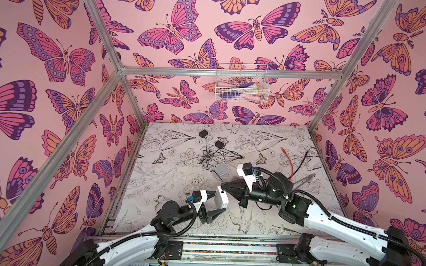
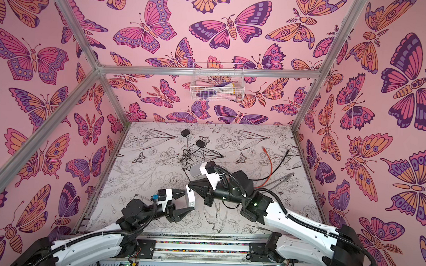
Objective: Insert the plug into the switch port
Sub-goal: 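Align the plug tip with the port on the held switch's top edge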
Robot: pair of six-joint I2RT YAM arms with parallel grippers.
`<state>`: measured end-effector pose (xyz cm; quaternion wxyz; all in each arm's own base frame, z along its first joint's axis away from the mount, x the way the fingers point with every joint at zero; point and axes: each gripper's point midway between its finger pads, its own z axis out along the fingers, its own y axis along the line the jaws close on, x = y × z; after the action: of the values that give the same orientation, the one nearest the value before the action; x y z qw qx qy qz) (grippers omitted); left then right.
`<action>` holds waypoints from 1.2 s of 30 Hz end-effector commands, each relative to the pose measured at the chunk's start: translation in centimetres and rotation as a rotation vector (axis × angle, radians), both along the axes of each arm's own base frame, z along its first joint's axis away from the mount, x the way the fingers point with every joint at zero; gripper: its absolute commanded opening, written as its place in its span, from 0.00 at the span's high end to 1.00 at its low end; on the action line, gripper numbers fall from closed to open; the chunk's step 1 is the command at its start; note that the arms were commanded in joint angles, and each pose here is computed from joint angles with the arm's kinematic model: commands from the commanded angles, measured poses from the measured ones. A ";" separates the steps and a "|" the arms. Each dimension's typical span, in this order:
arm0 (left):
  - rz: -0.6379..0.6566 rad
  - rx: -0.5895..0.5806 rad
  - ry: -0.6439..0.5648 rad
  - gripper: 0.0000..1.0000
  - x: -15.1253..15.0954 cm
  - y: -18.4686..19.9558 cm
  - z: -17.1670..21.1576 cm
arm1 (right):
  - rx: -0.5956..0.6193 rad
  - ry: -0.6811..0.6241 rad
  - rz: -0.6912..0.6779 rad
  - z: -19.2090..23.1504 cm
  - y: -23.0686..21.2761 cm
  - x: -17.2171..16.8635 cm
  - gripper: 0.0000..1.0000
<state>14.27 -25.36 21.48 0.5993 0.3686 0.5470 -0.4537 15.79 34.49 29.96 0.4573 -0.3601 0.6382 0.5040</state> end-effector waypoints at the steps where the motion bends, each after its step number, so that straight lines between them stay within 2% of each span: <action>1: 0.009 -0.043 -0.026 1.00 -0.2 0.3 1.2 | -0.007 0.024 0.018 -0.9 0.4 -0.5 1.00; 17: 0.030 -0.075 -0.029 1.00 -0.1 0.9 1.9 | -0.018 0.044 0.013 -2.1 0.7 -0.5 1.00; 36: 0.038 -0.094 -0.031 1.00 0.1 0.9 3.7 | -0.107 0.043 -0.017 -4.3 1.0 0.1 1.00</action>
<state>14.68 -24.71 20.49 0.5878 0.3476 0.5787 -0.4459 16.20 35.33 28.33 0.4553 -0.3512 0.6485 0.4988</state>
